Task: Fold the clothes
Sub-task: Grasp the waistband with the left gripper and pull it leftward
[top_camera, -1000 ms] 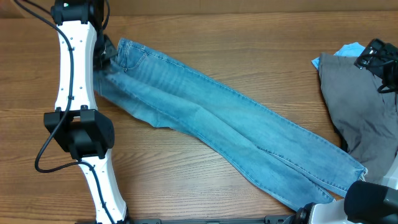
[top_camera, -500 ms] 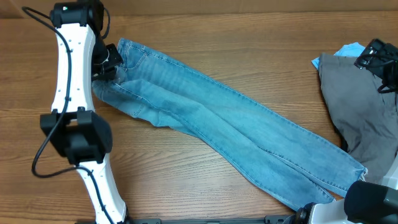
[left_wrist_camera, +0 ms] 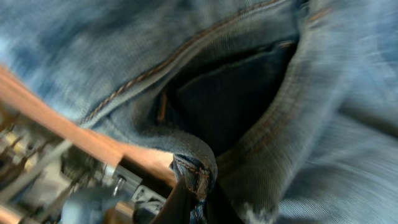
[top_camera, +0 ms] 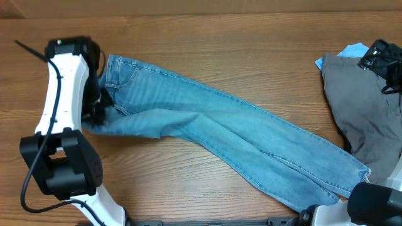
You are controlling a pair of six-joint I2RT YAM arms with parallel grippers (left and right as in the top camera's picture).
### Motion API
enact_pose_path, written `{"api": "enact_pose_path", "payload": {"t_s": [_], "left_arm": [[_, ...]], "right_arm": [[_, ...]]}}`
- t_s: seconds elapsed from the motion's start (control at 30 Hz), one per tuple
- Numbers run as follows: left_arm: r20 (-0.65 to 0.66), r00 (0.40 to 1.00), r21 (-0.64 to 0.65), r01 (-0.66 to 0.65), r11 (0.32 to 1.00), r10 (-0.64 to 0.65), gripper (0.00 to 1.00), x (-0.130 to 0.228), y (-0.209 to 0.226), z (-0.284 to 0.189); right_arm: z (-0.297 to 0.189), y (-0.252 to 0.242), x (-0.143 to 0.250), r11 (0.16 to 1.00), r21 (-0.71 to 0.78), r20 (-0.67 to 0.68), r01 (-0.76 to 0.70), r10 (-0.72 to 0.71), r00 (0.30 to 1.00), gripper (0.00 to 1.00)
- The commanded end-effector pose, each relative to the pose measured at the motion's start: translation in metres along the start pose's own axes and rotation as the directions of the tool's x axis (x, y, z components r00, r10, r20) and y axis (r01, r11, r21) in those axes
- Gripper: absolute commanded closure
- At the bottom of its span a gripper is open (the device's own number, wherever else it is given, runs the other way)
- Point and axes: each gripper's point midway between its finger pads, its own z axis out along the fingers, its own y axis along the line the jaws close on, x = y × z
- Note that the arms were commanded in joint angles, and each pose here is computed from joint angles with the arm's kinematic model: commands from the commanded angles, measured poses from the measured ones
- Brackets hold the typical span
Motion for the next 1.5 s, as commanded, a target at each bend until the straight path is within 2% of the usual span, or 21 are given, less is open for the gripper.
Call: {"api": "enact_pose_path", "payload": {"t_s": [0.0, 0.03, 0.07, 0.1, 0.17, 0.2, 0.37, 0.43, 0.53, 0.63, 0.7, 0.8, 0.83, 0.93, 0.97, 1.0, 1.13, 1.27, 1.47], "left_arm": [[-0.105, 0.993, -0.065, 0.042, 0.997, -0.048, 0.87, 0.015, 0.019, 0.037], [-0.125, 0.991, -0.071, 0.047, 0.996, -0.056, 0.77, 0.018, 0.022, 0.044], [-0.138, 0.989, -0.078, 0.051, 0.996, -0.061, 0.5, 0.019, 0.026, 0.049], [-0.142, 0.987, -0.093, 0.056, 0.994, -0.069, 0.32, 0.02, 0.031, 0.052], [-0.144, 0.986, -0.124, 0.062, 0.99, -0.08, 0.08, 0.02, 0.041, 0.053], [-0.15, 0.985, -0.145, 0.061, 0.988, -0.083, 0.0, 0.021, 0.047, 0.052], [-0.154, 0.983, -0.158, 0.077, 0.984, -0.102, 0.0, 0.02, 0.059, 0.044], [-0.122, 0.987, -0.138, 0.092, 0.986, -0.109, 0.01, 0.013, 0.061, 0.025], [-0.053, 0.996, 0.013, 0.075, 0.997, -0.074, 0.03, 0.0, 0.045, -0.003], [0.115, 0.99, 0.126, 0.071, 0.989, -0.086, 0.01, -0.024, 0.041, -0.045], [0.213, 0.977, 0.14, -0.016, 0.99, -0.014, 0.0, -0.045, 0.036, -0.052], [0.253, 0.965, 0.127, -0.101, 0.987, 0.066, 0.0, -0.058, 0.032, -0.048], [0.259, 0.962, 0.123, -0.125, 0.984, 0.09, 0.02, -0.061, 0.03, -0.047], [0.284, 0.927, 0.168, -0.299, 0.939, 0.244, 0.2, -0.065, 0.012, -0.044], [0.282, 0.909, 0.204, -0.368, 0.907, 0.305, 0.2, -0.065, 0.003, -0.041], [0.266, 0.91, 0.216, -0.377, 0.901, 0.317, 0.18, -0.065, 0.003, -0.035], [0.181, 0.939, 0.239, -0.33, 0.913, 0.292, 0.01, -0.071, 0.015, -0.011], [0.111, 0.946, 0.323, -0.324, 0.889, 0.305, 0.01, -0.073, 0.015, 0.013], [0.056, 0.931, 0.36, -0.355, 0.863, 0.359, 0.0, -0.08, 0.007, 0.043]], "right_arm": [[-0.004, 0.003, -0.002, 1.0, -0.009, 0.012, 0.003, -0.003, 1.0, 0.0], [-0.004, 0.002, -0.002, 1.0, -0.009, 0.012, 0.002, -0.002, 1.0, 0.0], [-0.004, 0.002, -0.002, 1.0, -0.009, 0.012, 0.002, -0.002, 1.0, 0.0], [-0.004, 0.003, -0.002, 1.0, -0.009, 0.012, 0.003, -0.003, 1.0, 0.0], [-0.004, 0.002, -0.002, 1.0, -0.009, 0.012, 0.002, -0.002, 1.0, 0.0], [-0.004, 0.002, -0.002, 1.0, -0.009, 0.012, 0.002, -0.002, 1.0, 0.0], [-0.004, 0.002, -0.002, 1.0, -0.009, 0.012, 0.002, -0.002, 1.0, 0.0], [-0.004, 0.002, -0.002, 1.0, -0.009, 0.012, 0.002, -0.002, 1.0, 0.0], [-0.004, 0.003, -0.002, 1.0, -0.009, 0.012, 0.003, -0.003, 1.0, 0.0], [-0.004, 0.002, -0.002, 1.0, -0.009, 0.012, 0.002, -0.002, 1.0, 0.0], [-0.004, 0.003, -0.002, 1.0, -0.009, 0.012, 0.003, -0.003, 1.0, 0.0], [-0.004, 0.003, -0.002, 1.0, -0.009, 0.012, 0.003, -0.003, 1.0, 0.0], [-0.004, 0.002, -0.002, 1.0, -0.009, 0.012, 0.002, -0.002, 1.0, 0.0], [-0.004, 0.002, -0.002, 1.0, -0.009, 0.012, 0.002, -0.002, 1.0, 0.0], [-0.004, 0.002, -0.002, 1.0, -0.009, 0.012, 0.002, -0.002, 1.0, 0.0], [-0.004, 0.002, -0.002, 1.0, -0.009, 0.012, 0.002, -0.002, 1.0, 0.0], [-0.004, 0.002, -0.002, 1.0, -0.009, 0.012, 0.002, -0.002, 1.0, 0.0], [-0.004, 0.002, -0.002, 1.0, -0.009, 0.012, 0.002, -0.002, 1.0, 0.0], [-0.004, 0.002, -0.002, 1.0, -0.009, 0.012, 0.002, -0.002, 1.0, 0.0]]}}
